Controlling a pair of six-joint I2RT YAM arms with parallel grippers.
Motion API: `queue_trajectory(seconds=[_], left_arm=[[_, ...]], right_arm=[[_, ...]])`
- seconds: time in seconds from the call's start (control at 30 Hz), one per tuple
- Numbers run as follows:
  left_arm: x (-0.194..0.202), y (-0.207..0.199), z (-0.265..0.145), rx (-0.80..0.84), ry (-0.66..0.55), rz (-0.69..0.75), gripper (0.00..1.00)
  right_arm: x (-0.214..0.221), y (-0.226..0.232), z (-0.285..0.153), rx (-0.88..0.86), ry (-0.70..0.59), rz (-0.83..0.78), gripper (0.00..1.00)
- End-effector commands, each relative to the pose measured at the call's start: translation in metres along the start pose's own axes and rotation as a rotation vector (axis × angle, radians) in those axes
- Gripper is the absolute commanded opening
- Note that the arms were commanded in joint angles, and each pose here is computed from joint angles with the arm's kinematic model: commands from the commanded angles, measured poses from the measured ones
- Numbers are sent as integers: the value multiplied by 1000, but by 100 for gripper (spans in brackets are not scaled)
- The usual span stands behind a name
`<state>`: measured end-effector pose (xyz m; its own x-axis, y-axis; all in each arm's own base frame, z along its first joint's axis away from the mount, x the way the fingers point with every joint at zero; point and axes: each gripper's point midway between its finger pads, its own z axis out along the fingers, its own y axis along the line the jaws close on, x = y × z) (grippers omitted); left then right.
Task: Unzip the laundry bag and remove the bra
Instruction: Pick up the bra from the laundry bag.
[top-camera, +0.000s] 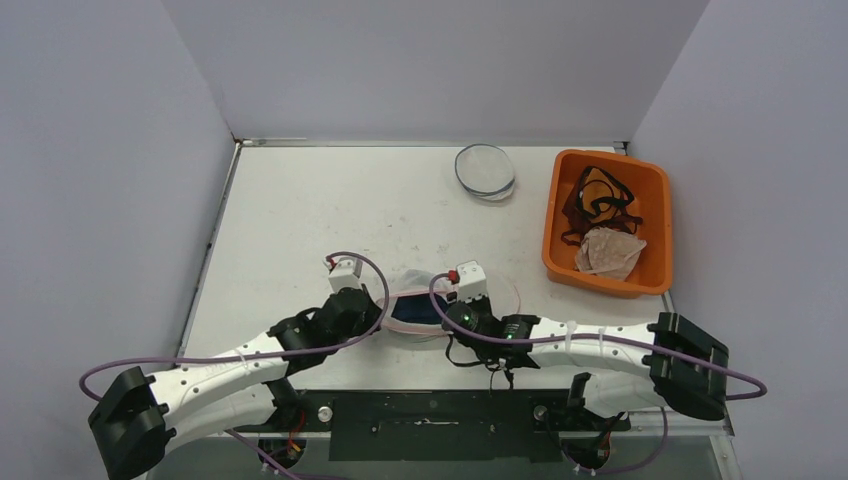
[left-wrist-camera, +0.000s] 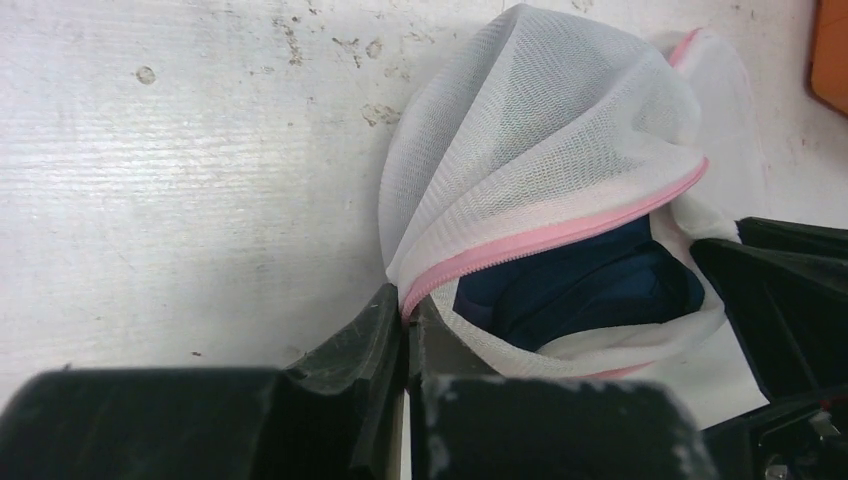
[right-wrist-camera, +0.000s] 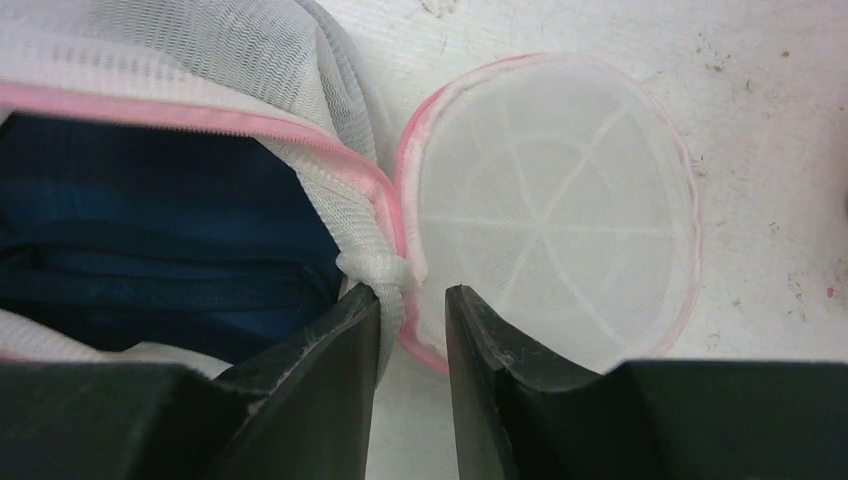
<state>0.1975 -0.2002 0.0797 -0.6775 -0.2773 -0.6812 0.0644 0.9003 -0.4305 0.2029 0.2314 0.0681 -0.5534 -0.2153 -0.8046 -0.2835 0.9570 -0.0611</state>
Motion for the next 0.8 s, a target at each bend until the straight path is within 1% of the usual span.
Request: queue_trajectory(seconds=[0.0, 0.03, 0.07, 0.1, 0.17, 0.23, 0.3, 0.37, 0.43, 0.5, 0.6, 0.67, 0.77], left_arm=[[-17, -4, -7, 2, -58, 3, 0], [-17, -5, -8, 10, -57, 4, 0], [-16, -6, -8, 18, -55, 5, 0], [-16, -7, -9, 27, -54, 6, 0], [-15, -10, -9, 43, -50, 8, 0], [-13, -12, -9, 56, -46, 13, 0], [-11, -12, -9, 60, -42, 16, 0], [-7, -12, -7, 61, -35, 18, 0], [-3, -10, -6, 57, -29, 11, 0], [0, -8, -6, 53, -23, 8, 0], [2, -5, -6, 47, -22, 1, 0], [2, -2, -7, 43, -26, -5, 0], [5, 3, -7, 34, -30, -13, 0]], right_arm=[[-33, 13, -26, -63, -122, 18, 41], [-41, 22, -33, -104, -142, 11, 53], [-49, 30, -42, -138, -164, 10, 61], [-59, 38, -51, -171, -189, 7, 65], [-74, 60, -71, -261, -233, -8, 68], [-87, 84, -84, -366, -262, -8, 66], [-91, 105, -88, -439, -253, -16, 55], [-89, 120, -82, -452, -224, -37, 45], [-85, 131, -69, -433, -199, -58, 41], [-79, 137, -54, -405, -178, -61, 40], [-72, 136, -31, -371, -167, 0, 41], [-67, 132, -18, -362, -159, 64, 42], [-61, 127, -2, -341, -157, 109, 47]])
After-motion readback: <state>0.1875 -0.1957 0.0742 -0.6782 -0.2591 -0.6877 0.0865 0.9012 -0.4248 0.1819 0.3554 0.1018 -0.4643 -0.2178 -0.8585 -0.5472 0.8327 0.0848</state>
